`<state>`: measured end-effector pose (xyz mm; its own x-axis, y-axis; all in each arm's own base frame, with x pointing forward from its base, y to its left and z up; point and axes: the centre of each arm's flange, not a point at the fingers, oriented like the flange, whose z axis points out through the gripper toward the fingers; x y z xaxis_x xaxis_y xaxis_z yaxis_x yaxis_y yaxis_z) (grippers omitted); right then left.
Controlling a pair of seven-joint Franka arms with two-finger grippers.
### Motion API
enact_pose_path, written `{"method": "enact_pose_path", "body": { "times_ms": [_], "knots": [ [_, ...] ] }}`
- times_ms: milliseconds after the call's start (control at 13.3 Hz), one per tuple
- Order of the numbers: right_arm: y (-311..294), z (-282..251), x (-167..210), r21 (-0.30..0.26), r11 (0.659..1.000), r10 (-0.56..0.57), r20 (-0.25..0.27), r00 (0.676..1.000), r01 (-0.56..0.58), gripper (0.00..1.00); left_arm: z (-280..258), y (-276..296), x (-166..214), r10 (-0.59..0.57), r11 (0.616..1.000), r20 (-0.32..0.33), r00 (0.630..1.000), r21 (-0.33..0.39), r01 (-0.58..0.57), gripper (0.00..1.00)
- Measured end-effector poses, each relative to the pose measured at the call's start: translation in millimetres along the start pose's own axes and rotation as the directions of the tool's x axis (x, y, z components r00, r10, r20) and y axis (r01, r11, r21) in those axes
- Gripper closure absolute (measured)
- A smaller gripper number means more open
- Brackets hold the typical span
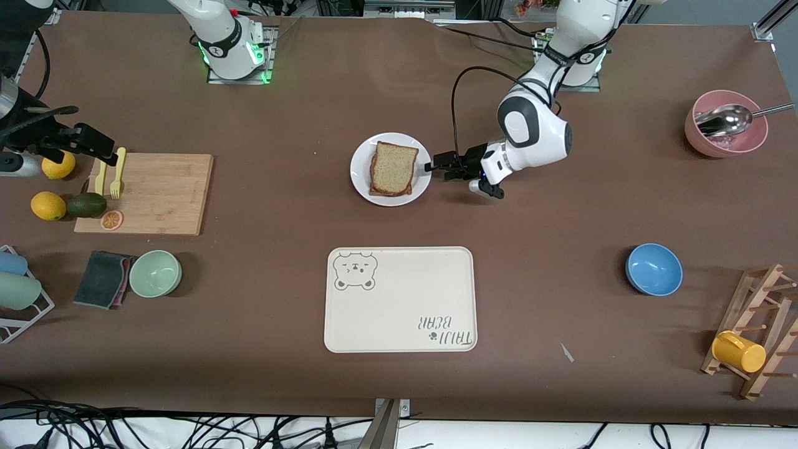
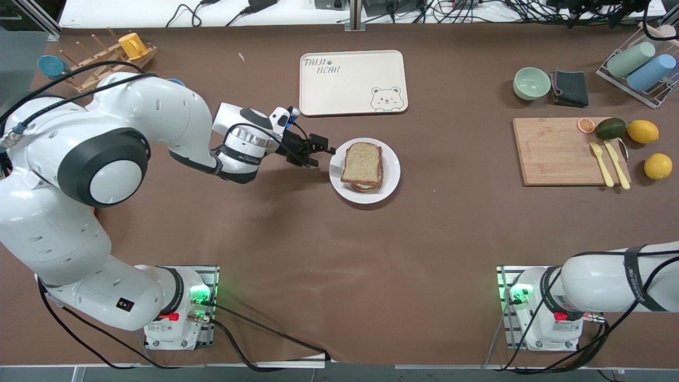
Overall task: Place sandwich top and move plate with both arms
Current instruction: 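Lower the left gripper to the white plate rim and grip it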
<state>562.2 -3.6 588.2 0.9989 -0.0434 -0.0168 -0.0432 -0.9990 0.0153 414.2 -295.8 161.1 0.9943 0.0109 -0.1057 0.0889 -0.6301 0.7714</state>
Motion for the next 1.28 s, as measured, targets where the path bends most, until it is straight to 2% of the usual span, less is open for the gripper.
{"method": "enact_pose_path", "body": {
  "times_ms": [226, 753, 828, 978, 1129, 1204, 1280],
  "knots": [
    [5, 2, -2, -0.001, 1.0, 0.009, 0.018, 1.0, -0.009, 0.0, 8, -6, -5, 0.005, 1.0, -0.019, 1.0, -0.022, -0.005, 0.03],
    [6, 2, -2, -0.001, 1.0, 0.01, 0.021, 1.0, -0.01, 0.0, 30, -13, -22, 0.003, 0.999, -0.025, 1.0, -0.043, -0.004, 0.06],
    [6, 2, -2, -0.001, 1.0, 0.01, 0.02, 1.0, -0.01, 0.0, 30, -13, -22, 0.003, 0.999, -0.025, 1.0, -0.043, -0.004, 0.15],
    [6, 2, -2, -0.001, 1.0, 0.01, 0.019, 1.0, -0.01, 0.0, 31, -14, -22, 0.002, 0.999, -0.023, 1.0, -0.042, -0.003, 0.2],
    [5, 2, -2, -0.001, 1.0, 0.009, 0.019, 1.0, -0.009, 0.0, 31, -15, -23, 0.0, 0.999, -0.021, 1.0, -0.041, -0.001, 0.33],
    [5, 2, -2, -0.001, 1.0, 0.008, 0.019, 1.0, -0.008, 0.0, 32, -15, -24, 0.0, 0.999, -0.019, 1.0, -0.04, -0.001, 0.33],
    [5, 2, -2, -0.001, 1.0, 0.008, 0.019, 1.0, -0.008, 0.0, 34, -15, -25, 0.001, 0.999, -0.016, 1.0, -0.039, -0.002, 0.38]
  ]
}}
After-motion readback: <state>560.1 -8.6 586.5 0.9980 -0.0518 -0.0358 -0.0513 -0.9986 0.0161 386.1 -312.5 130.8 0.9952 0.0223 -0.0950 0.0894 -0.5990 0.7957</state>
